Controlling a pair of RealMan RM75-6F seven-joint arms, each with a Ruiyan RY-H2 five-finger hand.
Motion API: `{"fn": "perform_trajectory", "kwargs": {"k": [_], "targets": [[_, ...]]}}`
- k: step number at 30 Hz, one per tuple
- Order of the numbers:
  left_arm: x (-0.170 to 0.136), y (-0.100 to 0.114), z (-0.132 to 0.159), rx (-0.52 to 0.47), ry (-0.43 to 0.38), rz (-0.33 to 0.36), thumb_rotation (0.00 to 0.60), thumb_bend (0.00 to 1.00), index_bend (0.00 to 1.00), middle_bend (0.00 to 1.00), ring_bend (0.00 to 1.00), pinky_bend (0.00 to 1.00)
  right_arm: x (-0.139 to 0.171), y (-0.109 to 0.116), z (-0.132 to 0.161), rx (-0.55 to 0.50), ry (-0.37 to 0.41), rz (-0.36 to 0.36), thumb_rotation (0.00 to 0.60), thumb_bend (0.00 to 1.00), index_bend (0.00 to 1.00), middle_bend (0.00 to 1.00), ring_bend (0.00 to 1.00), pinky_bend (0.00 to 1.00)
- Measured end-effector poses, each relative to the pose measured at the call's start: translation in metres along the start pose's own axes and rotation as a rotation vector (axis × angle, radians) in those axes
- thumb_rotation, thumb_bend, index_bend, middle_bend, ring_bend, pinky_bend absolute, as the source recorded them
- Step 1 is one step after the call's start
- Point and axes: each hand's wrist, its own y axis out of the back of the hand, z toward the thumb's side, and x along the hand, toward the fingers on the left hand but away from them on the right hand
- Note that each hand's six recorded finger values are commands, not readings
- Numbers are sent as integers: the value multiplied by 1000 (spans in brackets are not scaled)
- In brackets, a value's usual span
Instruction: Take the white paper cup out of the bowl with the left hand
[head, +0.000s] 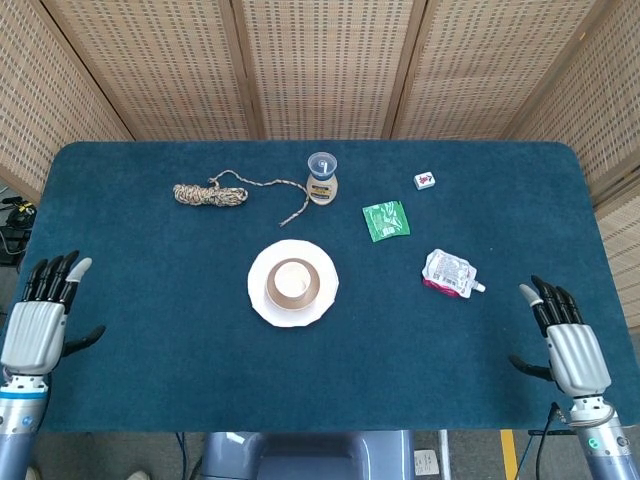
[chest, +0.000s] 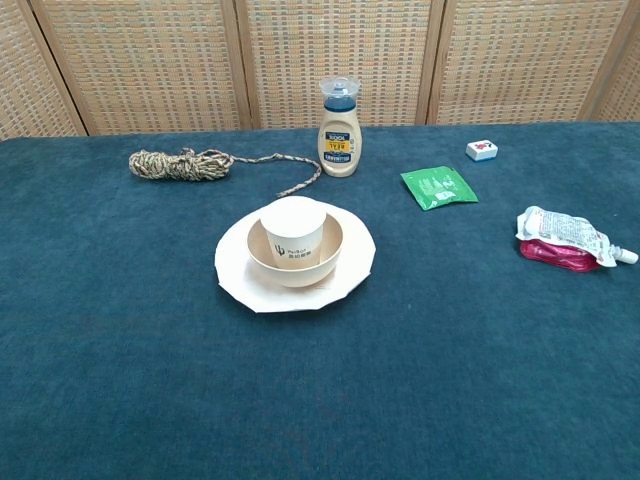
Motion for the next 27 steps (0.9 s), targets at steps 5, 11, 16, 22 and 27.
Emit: {"fn": "perform_trajectory", "kwargs": {"k": [5, 11, 16, 22, 27], "targets": [[30, 4, 26, 29, -72, -28, 600, 139, 130, 0, 0, 0, -2, 1, -3, -11, -10, 1, 600, 61, 0, 0, 0, 0], [68, 0, 67, 68, -155, -108, 600, 147, 157, 0, 0, 0, -3, 3, -8, -27, -22, 2, 600, 61, 0, 0, 0, 0], [94, -7, 103, 117, -213, -173, 600, 154, 183, 0, 0, 0, -4, 7, -13, -45, -33, -5, 600, 61, 0, 0, 0, 0], [115, -21, 147, 159, -269, -235, 600, 157, 136, 0, 0, 0, -5, 10, -17, -66, -44, -2, 600, 61, 0, 0, 0, 0], [128, -40, 179, 190, -292, -290, 600, 160, 127, 0, 0, 0, -6, 12, -21, -85, -53, 0, 600, 61, 0, 0, 0, 0]]}}
